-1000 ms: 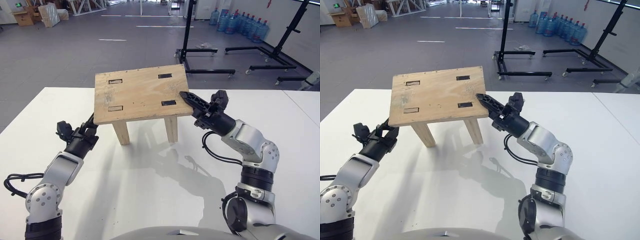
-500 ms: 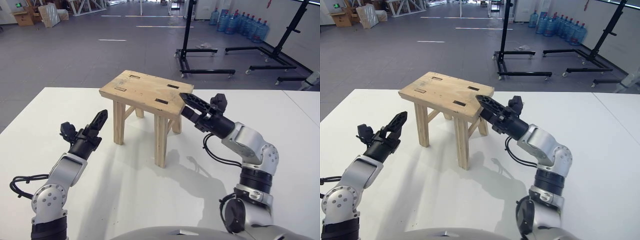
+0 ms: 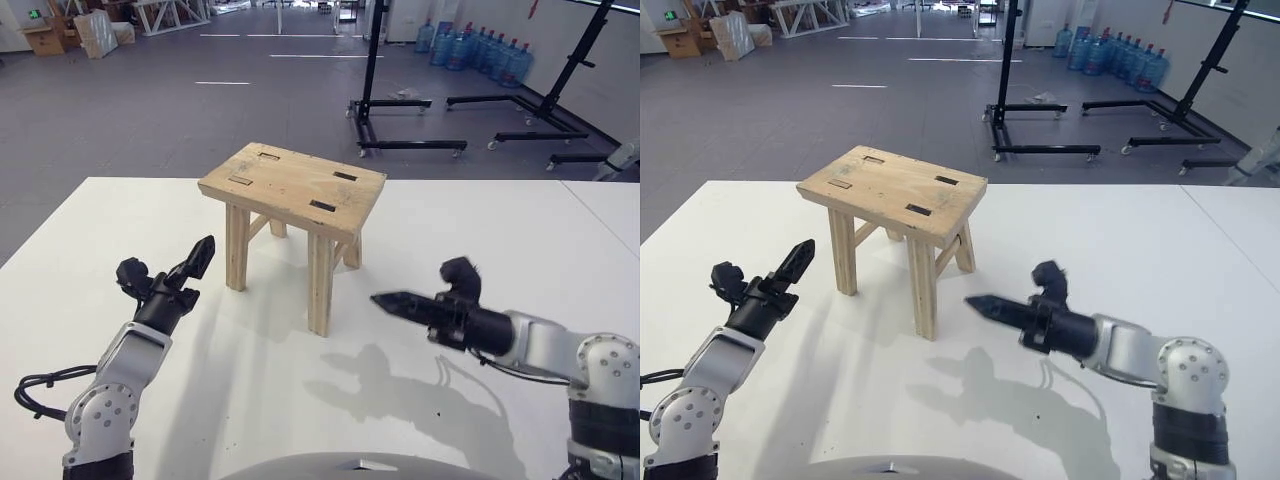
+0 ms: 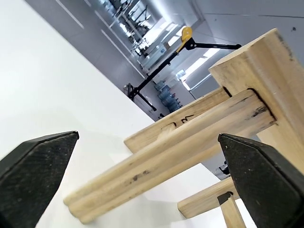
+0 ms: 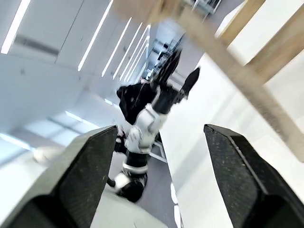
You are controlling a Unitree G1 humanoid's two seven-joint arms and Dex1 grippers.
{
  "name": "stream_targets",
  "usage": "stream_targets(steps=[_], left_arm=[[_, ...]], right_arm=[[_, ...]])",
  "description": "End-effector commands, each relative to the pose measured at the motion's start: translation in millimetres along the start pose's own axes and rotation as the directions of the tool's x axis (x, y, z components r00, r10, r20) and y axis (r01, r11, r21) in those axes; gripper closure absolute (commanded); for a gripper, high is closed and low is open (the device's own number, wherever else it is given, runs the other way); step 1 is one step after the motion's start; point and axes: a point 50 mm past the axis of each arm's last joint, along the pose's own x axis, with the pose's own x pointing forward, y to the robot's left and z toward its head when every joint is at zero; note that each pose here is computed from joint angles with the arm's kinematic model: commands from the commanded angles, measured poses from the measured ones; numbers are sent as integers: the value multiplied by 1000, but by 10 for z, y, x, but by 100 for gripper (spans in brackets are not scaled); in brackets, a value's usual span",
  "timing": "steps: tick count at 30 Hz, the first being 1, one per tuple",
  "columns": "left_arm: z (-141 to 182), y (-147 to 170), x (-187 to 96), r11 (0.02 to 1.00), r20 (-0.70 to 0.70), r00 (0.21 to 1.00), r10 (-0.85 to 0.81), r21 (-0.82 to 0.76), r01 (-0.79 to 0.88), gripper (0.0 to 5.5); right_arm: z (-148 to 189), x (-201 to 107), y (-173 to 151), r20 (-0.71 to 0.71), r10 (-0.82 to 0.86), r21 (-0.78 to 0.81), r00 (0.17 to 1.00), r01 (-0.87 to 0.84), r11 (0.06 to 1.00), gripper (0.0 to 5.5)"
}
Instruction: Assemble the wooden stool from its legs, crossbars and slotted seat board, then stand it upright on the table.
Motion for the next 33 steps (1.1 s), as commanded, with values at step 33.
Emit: stream_targets(steps=[33], left_arm=[[-336,-554,667,654,368,890,-268,748,-113,10]], right_arm=[[847,897,-653,888,18,-460,460,886,57,218]])
